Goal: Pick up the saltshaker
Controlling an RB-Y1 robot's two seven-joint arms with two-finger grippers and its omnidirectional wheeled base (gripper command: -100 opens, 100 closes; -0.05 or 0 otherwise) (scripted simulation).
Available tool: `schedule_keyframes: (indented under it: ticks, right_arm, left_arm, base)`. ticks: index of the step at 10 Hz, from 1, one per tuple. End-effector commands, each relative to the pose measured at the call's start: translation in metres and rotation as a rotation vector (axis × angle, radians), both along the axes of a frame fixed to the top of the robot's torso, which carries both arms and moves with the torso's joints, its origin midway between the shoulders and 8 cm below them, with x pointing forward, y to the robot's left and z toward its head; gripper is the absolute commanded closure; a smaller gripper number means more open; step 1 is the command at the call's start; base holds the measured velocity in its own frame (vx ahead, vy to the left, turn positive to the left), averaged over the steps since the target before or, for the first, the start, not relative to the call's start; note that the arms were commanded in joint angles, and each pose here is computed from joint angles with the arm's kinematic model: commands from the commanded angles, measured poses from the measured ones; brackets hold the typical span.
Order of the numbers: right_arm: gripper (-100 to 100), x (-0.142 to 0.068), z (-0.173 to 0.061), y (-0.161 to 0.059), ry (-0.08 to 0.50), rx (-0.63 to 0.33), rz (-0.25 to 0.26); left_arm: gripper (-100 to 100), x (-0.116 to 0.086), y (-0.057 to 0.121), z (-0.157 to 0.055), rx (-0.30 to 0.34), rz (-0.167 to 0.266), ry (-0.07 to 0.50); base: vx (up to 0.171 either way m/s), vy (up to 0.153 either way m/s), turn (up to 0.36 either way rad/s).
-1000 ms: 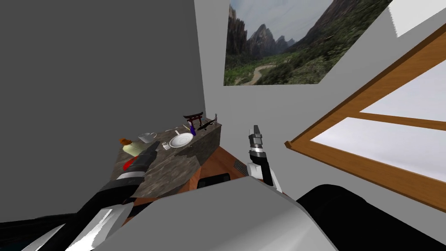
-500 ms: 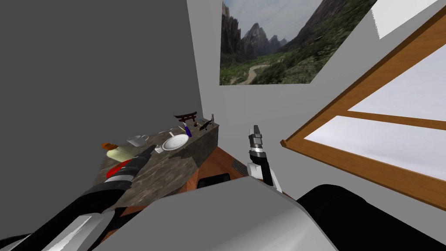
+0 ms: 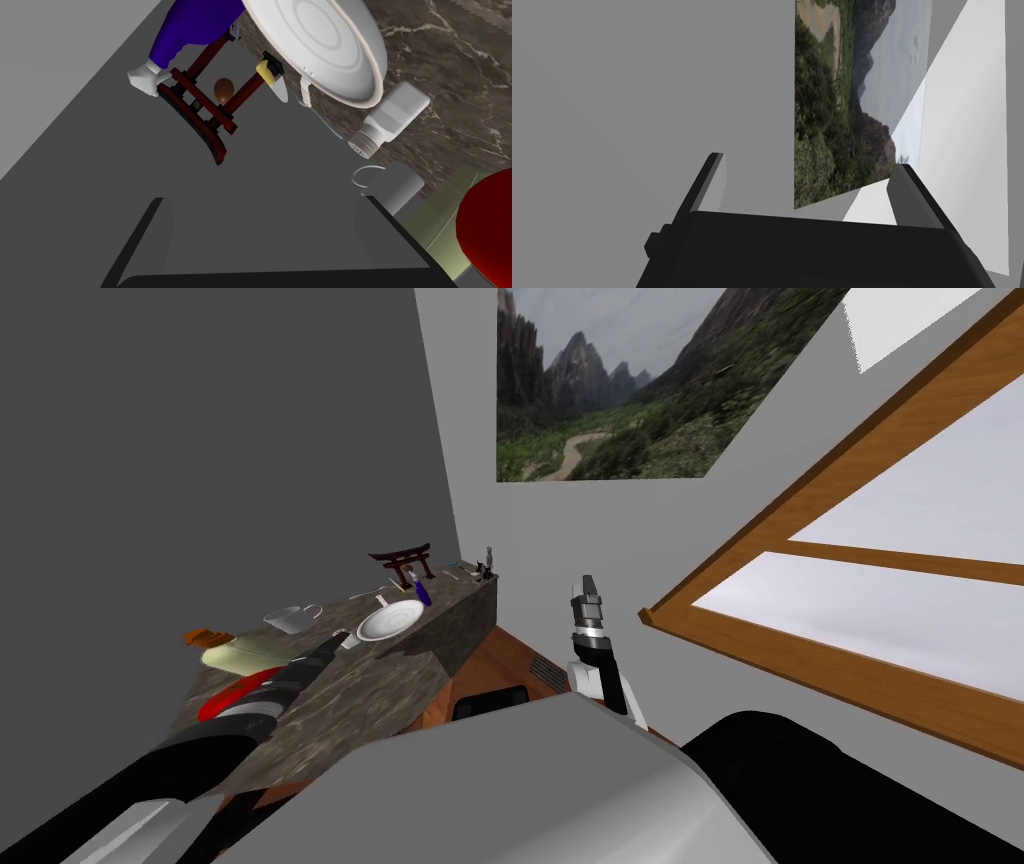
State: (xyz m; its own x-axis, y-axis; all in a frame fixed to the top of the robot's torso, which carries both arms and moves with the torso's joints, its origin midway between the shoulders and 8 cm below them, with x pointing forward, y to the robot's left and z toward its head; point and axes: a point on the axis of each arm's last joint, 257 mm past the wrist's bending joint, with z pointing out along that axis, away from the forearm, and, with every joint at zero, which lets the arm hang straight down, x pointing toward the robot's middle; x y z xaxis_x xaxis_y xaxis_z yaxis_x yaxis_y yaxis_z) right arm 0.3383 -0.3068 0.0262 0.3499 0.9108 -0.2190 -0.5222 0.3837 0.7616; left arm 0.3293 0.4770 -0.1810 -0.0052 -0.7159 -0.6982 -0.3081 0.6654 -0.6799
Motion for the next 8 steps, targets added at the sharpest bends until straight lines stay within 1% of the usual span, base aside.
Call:
schedule_keyframes:
  ticks: [1, 2, 3, 4, 5, 6, 7, 8]
  right_arm:
    - [0, 0.0, 0.0, 0.0, 0.0, 0.0, 0.0]
    - [0, 0.0, 0.0, 0.0, 0.0, 0.0, 0.0]
    - [0, 0.0, 0.0, 0.0, 0.0, 0.0, 0.0]
    - [0, 0.0, 0.0, 0.0, 0.0, 0.0, 0.0]
    - [0, 0.0, 0.0, 0.0, 0.0, 0.0, 0.0]
    - [0, 0.0, 0.0, 0.0, 0.0, 0.0, 0.0]
    - [0, 0.0, 0.0, 0.0, 0.0, 0.0, 0.0]
    - [0, 0.0, 0.0, 0.0, 0.0, 0.0, 0.0]
  left_arm:
    - [-100, -0.009, 0.016, -0.01, 0.026, 0.02, 0.069]
    - [-100, -0.01, 0.017, -0.012, 0.025, 0.024, 0.078]
    - [-100, -0.019, 0.03, -0.02, 0.044, 0.042, 0.138]
    - [-100, -0.02, 0.031, -0.021, 0.043, 0.044, 0.141]
    - [-100, -0.029, 0.043, -0.027, 0.059, 0.06, 0.195]
    - [-100, -0.03, 0.044, -0.029, 0.058, 0.064, 0.203]
    - [-100, -0.04, 0.056, -0.035, 0.071, 0.082, 0.259]
    - [-100, -0.041, 0.057, -0.036, 0.07, 0.084, 0.264]
  base:
    - [0.051, -0.034, -0.078]
    - [0.046, -0.023, -0.033]
    - [0.05, -0.018, -0.094]
    - [0.047, -0.015, -0.03]
    - [0.068, -0.03, -0.074]
    - [0.066, -0.018, -0.031]
    - [0.081, -0.017, -0.058]
    - [0.066, -0.012, -0.035]
